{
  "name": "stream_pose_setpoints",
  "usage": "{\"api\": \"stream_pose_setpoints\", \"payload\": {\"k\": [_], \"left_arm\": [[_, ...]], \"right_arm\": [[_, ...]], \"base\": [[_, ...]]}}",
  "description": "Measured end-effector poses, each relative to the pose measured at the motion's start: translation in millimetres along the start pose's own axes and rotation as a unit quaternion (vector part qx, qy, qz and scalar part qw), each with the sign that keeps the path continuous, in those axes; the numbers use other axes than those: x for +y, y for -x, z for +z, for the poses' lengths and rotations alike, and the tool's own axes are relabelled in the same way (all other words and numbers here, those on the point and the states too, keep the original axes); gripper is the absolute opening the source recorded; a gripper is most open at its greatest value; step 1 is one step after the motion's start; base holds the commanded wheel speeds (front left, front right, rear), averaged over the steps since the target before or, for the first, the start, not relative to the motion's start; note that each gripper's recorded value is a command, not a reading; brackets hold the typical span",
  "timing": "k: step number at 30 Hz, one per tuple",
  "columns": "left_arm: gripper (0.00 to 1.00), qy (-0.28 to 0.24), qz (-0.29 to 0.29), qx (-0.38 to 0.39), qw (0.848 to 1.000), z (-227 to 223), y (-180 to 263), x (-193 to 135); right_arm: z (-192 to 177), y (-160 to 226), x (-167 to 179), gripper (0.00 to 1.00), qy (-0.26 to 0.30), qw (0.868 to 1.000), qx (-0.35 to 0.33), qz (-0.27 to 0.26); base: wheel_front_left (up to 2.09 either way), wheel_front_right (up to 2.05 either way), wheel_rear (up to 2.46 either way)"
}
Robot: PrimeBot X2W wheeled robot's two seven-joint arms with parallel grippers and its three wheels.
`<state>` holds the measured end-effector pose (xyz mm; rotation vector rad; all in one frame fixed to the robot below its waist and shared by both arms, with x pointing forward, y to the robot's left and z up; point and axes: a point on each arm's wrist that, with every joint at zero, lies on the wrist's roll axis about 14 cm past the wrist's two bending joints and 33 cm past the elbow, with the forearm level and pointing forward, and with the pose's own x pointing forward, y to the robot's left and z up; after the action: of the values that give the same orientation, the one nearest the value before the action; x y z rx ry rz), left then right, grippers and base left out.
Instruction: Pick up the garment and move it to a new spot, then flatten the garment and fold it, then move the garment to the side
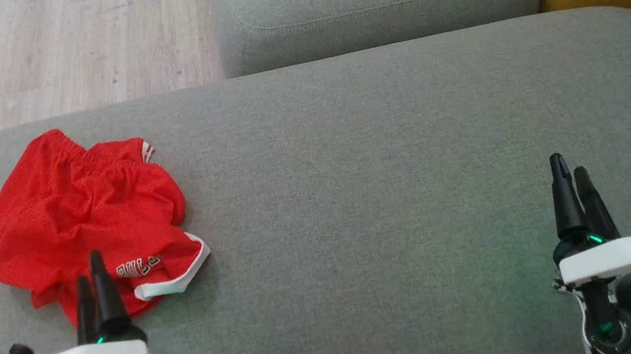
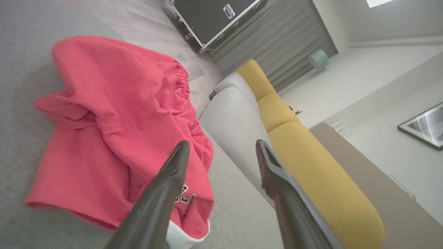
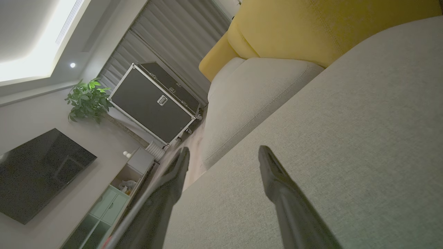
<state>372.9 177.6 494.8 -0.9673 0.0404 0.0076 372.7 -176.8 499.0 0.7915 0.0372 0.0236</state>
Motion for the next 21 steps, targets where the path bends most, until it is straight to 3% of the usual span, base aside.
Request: {"api": "stream_pose_setpoints", "payload": {"k": [9,16,21], "left_arm": [[1.00,-0.114,-0.022,0.035,0.993,-22,1,-9],[1.00,-0.206,-0.034,0.058,0.976,-34,2,-12],[1.00,-0.241,-0.037,0.064,0.968,-38,3,-14]], "right_arm": [[-3,-1,8,1.00,0.075,0.997,0.001,0.015],[-7,0,14,1.00,0.129,0.991,0.004,0.027],[-10,0,17,1.00,0.156,0.987,0.005,0.034]], "base": [[0.00,0.00,0.00],[0.00,0.00,0.00],[0.00,0.00,0.00]]}}
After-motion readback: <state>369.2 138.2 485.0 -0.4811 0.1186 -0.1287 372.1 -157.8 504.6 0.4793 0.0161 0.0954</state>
